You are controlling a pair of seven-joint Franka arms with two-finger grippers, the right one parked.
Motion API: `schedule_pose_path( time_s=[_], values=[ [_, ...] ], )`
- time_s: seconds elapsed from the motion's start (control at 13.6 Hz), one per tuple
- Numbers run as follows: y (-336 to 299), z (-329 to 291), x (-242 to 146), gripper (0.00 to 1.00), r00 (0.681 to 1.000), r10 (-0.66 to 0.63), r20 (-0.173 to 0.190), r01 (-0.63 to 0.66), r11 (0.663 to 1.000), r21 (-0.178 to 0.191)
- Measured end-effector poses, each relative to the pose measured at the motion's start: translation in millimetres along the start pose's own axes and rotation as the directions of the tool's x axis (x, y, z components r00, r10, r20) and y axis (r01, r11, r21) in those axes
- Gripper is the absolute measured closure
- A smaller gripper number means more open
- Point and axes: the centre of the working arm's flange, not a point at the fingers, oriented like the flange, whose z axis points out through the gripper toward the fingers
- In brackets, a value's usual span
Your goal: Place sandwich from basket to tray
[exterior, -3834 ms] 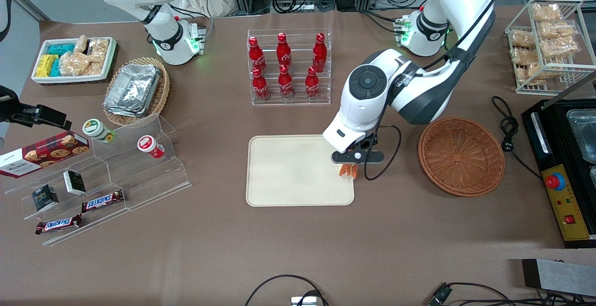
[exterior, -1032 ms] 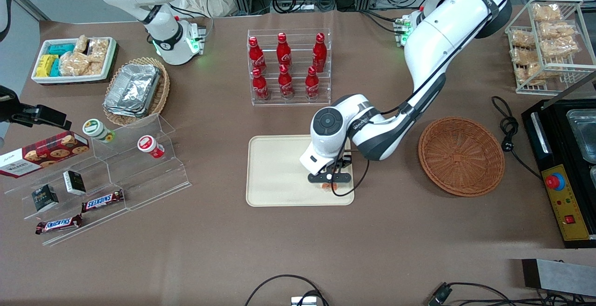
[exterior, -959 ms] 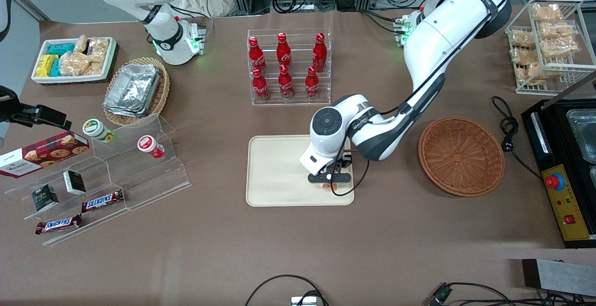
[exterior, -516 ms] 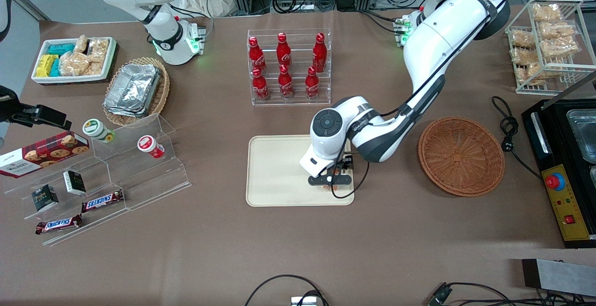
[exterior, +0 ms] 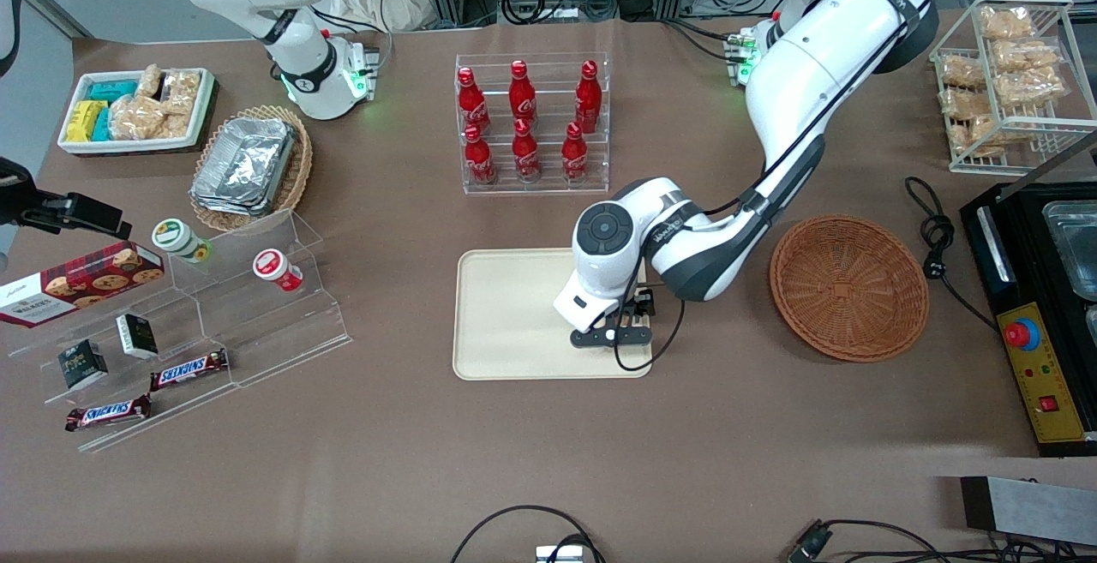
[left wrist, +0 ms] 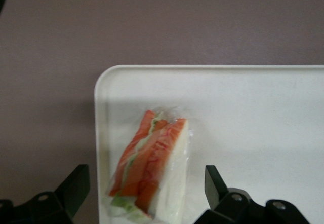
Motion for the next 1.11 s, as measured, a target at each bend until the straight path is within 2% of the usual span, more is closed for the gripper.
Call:
schedule_pose_path(
  time_s=[0.15, 0.29, 0.59, 0.88, 1.11],
  values=[
    [-1, -29, 6, 0.00, 1.000, -0.015, 0.016, 0.015, 1.000, 0.024],
    [-4, -66, 14, 0.00, 0.999, -0.036, 0.017, 0.035, 0.999, 0.029],
    [-16, -127, 19, 0.00, 0.997, -0.071, -0.018, 0.071, 0.997, 0.007],
    [-34, -165, 24, 0.00, 0.994, -0.107, -0.036, 0.108, 0.994, 0.030],
    [-61, -189, 41, 0.00, 0.982, -0.180, -0.047, 0.181, 0.984, 0.001]
  ],
)
